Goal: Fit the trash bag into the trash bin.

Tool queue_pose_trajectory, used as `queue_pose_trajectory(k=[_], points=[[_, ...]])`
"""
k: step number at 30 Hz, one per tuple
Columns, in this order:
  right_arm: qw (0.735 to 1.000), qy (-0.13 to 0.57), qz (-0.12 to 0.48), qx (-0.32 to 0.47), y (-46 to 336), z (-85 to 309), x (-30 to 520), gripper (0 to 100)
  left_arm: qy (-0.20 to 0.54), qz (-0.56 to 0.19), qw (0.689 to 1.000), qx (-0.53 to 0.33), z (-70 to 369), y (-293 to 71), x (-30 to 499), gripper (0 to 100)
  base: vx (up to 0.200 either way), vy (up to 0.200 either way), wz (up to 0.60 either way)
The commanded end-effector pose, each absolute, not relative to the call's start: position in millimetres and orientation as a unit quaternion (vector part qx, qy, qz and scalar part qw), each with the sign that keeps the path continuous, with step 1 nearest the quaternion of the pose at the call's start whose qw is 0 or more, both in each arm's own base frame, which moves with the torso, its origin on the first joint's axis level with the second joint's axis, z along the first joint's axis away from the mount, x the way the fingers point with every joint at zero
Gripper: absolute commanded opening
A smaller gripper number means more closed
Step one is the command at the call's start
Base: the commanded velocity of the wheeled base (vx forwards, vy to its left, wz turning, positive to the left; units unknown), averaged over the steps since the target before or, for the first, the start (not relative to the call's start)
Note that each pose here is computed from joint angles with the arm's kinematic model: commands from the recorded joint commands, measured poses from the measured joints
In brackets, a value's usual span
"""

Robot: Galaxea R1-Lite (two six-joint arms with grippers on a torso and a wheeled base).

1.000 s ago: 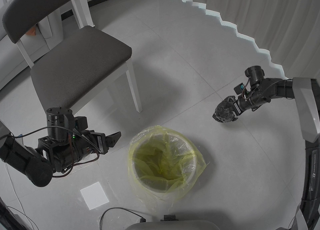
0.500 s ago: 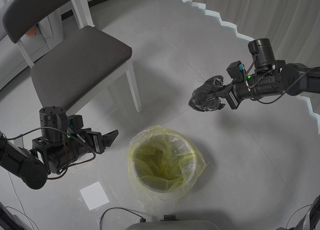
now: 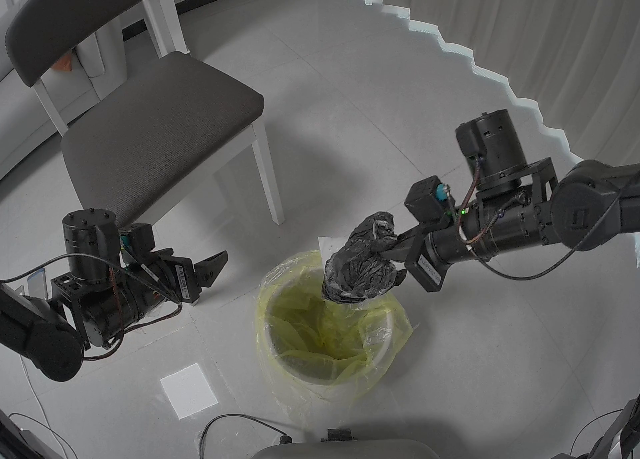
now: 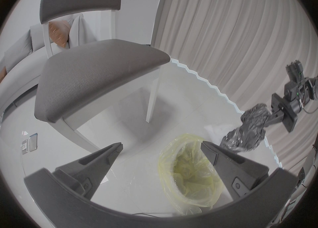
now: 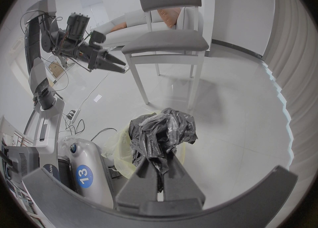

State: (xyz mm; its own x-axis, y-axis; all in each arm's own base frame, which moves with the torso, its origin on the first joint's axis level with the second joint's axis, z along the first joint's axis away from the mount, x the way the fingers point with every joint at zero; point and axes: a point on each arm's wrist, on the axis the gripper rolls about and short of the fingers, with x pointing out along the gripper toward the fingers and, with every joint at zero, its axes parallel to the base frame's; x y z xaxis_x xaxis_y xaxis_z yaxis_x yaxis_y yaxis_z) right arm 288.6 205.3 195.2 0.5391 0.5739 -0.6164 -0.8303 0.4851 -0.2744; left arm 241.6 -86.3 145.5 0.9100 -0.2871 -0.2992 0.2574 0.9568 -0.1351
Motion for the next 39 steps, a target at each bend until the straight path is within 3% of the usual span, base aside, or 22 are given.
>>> queue_pose_trajectory(k=[1,25,39], points=[[0.817,0.252,0.433,-0.285,216.3,176.0,291.1,0,0.150,-0.139,0.978,-0.049,150.8,-83.2,234.1,100,0.000,0.000,0.00],[0.764,0.326,0.467,-0.302,257.5,103.6,297.4,0,0.137,-0.141,0.979,-0.051,151.0,-80.4,225.1,100,0.000,0.000,0.00],[0.775,0.340,0.446,-0.293,263.9,71.4,341.8,0,0.137,-0.135,0.980,-0.052,150.2,-74.7,218.7,100,0.000,0.000,0.00]])
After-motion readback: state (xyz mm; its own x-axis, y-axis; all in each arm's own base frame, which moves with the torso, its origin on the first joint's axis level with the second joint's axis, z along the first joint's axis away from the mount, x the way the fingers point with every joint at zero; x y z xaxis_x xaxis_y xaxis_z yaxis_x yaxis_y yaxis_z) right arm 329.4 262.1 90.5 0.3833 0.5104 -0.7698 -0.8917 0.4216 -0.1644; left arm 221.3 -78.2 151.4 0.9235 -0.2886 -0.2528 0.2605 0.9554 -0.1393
